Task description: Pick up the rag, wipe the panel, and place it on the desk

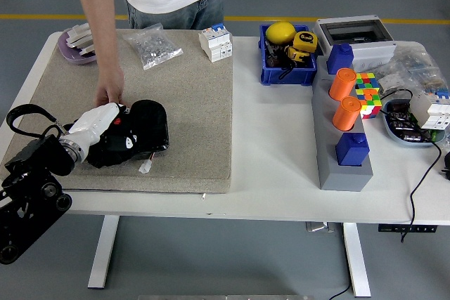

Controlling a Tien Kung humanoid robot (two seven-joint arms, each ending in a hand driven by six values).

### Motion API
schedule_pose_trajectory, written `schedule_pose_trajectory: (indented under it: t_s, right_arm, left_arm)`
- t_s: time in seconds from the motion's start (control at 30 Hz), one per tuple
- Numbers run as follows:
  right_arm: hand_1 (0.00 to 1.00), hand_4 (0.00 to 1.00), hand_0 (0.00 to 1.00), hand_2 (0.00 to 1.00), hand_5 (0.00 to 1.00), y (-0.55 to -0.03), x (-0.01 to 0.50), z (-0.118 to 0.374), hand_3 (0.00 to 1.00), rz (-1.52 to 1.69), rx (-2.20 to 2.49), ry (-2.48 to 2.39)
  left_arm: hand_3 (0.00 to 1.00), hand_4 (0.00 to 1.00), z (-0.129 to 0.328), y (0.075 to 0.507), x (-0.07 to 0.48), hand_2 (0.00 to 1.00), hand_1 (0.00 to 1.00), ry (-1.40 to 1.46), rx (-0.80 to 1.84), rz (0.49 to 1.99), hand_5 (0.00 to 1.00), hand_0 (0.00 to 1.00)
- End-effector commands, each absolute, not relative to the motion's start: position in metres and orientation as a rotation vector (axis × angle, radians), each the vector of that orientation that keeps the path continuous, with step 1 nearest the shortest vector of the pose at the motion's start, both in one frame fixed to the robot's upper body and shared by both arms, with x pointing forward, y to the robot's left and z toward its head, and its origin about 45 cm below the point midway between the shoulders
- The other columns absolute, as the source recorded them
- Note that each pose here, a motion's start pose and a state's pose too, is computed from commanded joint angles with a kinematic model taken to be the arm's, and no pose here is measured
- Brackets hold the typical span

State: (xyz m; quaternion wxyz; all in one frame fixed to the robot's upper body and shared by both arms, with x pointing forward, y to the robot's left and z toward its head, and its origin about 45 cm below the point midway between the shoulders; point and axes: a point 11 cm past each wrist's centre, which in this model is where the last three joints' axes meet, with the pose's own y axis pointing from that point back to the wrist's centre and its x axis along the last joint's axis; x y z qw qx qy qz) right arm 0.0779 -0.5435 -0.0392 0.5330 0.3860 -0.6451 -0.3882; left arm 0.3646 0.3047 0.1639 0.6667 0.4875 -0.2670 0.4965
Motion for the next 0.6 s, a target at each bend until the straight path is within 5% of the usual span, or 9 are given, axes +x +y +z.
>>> schedule_pose_trajectory:
  t_s: [0.6]
  right_arm:
    - [0.607,0.998,0.755,0.633,0.639,-0.545,0.076,-0.039,0.622,-0.930,0.916,-1.545]
  left_arm:
    - [0.511,0.257,0.169,0.377,0.351,0.491,0.131,-0.579,1.221,1.246,0.002,0.214]
